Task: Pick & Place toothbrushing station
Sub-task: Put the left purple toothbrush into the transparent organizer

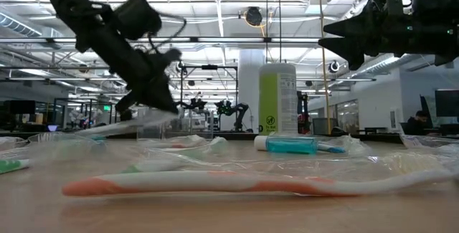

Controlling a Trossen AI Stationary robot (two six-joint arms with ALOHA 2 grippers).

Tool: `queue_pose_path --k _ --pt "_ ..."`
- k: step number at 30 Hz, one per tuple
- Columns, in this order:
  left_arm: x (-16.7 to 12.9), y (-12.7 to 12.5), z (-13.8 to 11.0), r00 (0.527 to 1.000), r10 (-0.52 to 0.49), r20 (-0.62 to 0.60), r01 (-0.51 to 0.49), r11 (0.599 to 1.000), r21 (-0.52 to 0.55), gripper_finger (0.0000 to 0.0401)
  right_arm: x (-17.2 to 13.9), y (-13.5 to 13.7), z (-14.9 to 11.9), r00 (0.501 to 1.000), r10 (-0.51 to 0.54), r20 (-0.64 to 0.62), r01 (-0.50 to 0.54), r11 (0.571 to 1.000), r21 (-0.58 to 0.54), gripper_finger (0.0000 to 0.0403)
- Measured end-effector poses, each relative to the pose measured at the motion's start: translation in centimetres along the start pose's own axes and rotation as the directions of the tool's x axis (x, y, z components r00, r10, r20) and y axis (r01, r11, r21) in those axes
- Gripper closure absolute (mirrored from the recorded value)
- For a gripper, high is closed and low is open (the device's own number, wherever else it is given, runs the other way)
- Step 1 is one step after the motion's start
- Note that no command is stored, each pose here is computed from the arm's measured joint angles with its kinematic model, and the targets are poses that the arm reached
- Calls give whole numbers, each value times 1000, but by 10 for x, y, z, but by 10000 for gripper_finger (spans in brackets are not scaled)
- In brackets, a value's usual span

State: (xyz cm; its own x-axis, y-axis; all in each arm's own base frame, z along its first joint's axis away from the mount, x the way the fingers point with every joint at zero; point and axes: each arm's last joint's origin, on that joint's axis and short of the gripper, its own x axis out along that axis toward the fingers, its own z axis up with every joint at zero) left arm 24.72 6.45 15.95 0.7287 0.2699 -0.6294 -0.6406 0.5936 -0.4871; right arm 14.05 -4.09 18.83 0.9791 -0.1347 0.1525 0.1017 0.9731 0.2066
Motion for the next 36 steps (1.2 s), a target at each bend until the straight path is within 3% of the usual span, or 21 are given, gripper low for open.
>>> queue_pose_path --k 4,9,12,16,21,27,32,36 --pt "-23 -17 19 967 -60 248 34 994 106 393 0 0 0 1000 -4 1 4 1000 -1 202" --pt "-51 -31 37 833 -6 553 -107 979 172 388 0 0 1 1000 -5 7 5 1000 -2 202" --pt "-60 -33 46 722 79 688 -225 966 125 385 0 -1 1 1000 -29 10 29 1000 0 202" --pt "-62 -28 58 543 264 797 -408 913 -24 397 0 -3 0 997 -79 13 79 997 1 202" --pt "-52 -11 74 425 361 830 -469 872 -139 387 0 -3 0 994 -108 19 108 994 -14 202" --pt "-41 9 94 371 313 874 -445 886 -129 395 0 -3 0 994 -106 19 106 994 -14 202" --pt "-39 19 100 342 329 880 -480 866 -137 386 0 -3 0 994 -106 19 106 994 -27 202" --pt "-33 22 96 387 353 852 -532 840 -107 392 0 -3 0 994 -105 19 107 992 -72 202"
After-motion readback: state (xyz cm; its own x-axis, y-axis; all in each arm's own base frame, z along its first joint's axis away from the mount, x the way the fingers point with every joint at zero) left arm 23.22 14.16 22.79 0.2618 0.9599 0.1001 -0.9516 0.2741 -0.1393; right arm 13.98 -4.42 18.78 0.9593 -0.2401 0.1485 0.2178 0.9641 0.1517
